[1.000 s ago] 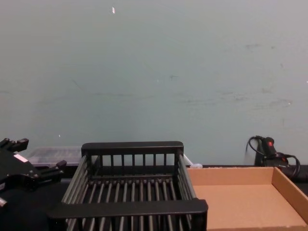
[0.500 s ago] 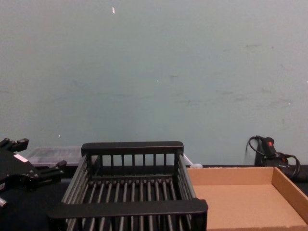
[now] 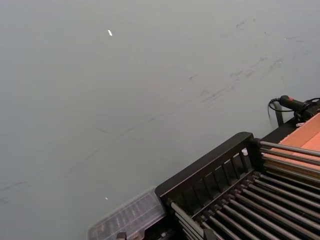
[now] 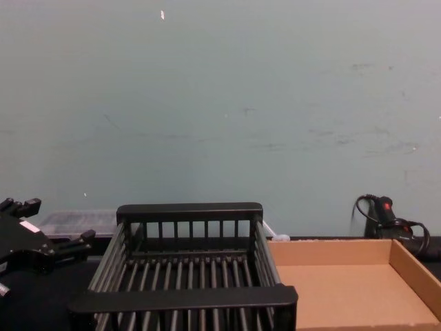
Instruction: Pick up the white tape and place it into the black box , Pick up the silver tape and place it into the brown box.
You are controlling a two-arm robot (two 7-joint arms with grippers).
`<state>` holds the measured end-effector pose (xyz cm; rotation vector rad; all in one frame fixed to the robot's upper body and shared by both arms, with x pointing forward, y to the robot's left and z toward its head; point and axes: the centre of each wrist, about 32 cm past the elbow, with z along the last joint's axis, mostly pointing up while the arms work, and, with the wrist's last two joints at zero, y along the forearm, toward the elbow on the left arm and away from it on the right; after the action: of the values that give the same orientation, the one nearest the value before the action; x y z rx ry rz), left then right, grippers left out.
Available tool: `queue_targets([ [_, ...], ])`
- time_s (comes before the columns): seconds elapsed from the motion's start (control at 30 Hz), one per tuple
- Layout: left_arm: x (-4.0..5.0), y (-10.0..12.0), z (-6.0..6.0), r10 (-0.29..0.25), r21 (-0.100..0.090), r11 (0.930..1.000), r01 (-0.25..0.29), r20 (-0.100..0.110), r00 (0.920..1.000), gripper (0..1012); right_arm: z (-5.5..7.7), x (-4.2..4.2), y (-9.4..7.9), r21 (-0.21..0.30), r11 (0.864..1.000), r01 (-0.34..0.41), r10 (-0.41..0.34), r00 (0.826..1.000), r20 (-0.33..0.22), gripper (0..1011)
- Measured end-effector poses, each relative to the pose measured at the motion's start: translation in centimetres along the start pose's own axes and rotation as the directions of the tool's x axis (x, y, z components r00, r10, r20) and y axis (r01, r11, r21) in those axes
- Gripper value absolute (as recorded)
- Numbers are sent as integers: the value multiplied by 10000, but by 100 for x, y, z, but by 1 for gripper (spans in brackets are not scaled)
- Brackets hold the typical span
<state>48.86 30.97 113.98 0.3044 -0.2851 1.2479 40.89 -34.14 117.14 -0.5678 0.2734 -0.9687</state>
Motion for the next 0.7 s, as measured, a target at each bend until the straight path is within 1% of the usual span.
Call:
queue_targets([
  [0.03,0,0,0,0,0,10000,0,0,10000,1001,0,0,0,0,10000,0,0,10000,0,517],
  [0.07,0,0,0,0,0,10000,0,0,10000,1001,0,0,0,1,10000,0,0,10000,0,503],
  [0.1,0,0,0,0,1,10000,0,-1,10000,1001,0,0,0,1,10000,0,0,10000,0,446],
  [0.17,0,0,0,0,1,10000,0,0,10000,1001,0,0,0,1,10000,0,0,10000,0,374],
  [0.23,0,0,0,0,1,10000,0,0,10000,1001,0,0,0,2,10000,0,0,10000,0,358],
  [0.27,0,0,0,0,0,10000,0,0,10000,1001,0,0,0,1,10000,0,0,10000,0,300],
  [0.3,0,0,0,0,1,10000,0,-1,10000,1001,0,0,0,1,10000,0,0,10000,0,270],
  [0.33,0,0,0,1,1,10000,-1,0,10000,1001,0,0,0,1,10000,0,0,10000,0,215],
  [0.43,0,0,0,0,0,10000,0,0,10000,1001,0,0,0,2,10000,0,0,10000,-1,147],
  [0.47,0,0,0,0,0,10000,0,0,10000,1001,0,0,0,2,10000,1,-1,10000,0,134],
  [0.7,0,0,0,1,0,10000,-1,0,10000,1001,0,0,0,2,10000,1,-1,10000,-1,134],
])
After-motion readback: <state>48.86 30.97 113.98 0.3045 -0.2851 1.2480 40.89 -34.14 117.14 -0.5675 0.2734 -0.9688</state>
